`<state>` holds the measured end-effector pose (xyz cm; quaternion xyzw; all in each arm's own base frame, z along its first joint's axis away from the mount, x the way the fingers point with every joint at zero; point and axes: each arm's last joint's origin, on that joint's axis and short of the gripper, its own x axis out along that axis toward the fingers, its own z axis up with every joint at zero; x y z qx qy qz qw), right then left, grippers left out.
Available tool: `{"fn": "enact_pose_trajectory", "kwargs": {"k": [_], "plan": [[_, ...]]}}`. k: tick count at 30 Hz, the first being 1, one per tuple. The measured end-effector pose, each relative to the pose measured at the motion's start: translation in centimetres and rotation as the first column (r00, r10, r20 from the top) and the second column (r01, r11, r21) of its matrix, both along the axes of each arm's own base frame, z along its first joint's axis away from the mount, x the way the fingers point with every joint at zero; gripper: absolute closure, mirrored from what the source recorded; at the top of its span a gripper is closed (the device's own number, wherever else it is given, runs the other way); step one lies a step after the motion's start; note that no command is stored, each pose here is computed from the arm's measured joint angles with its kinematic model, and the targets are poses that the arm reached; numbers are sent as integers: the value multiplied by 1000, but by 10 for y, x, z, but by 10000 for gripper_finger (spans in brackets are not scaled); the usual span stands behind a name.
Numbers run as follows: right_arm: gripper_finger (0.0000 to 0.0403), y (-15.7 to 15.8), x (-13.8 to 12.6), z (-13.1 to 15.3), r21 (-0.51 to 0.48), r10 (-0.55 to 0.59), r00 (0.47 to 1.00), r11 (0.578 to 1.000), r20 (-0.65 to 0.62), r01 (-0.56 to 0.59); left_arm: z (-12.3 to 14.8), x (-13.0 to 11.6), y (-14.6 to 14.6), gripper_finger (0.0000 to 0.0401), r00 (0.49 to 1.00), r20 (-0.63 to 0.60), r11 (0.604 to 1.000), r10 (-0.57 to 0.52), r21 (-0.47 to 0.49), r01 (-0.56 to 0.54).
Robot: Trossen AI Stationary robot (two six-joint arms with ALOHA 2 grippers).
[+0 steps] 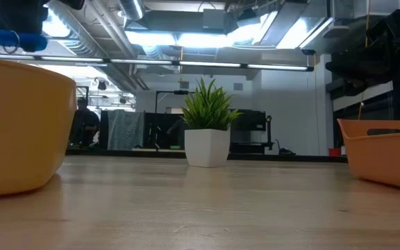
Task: Sort spring keychains
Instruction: Put the blue spring keychain into the yellow bin
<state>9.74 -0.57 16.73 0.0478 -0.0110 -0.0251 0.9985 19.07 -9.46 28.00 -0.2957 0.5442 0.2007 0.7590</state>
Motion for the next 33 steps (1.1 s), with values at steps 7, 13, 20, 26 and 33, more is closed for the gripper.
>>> {"fn": "enact_pose_trajectory", "kwargs": {"k": [7,13,20,26,33], "plan": [[305,0,0,0,0,0,1000,1000,0,0,1,3,-2,394,999,38,1000,1,-17,0],[305,0,0,0,0,0,1000,1000,0,0,-3,9,-4,393,999,33,1000,7,-16,-7],[305,0,0,0,0,0,1000,1000,1,0,-17,26,-16,393,999,25,999,-28,-37,28],[305,0,0,0,0,0,1000,1000,0,0,-32,38,-26,393,996,-24,993,-82,-85,79],[305,0,0,0,0,0,1000,1000,1,0,-36,40,-27,393,995,-41,993,-95,-73,92]]}}
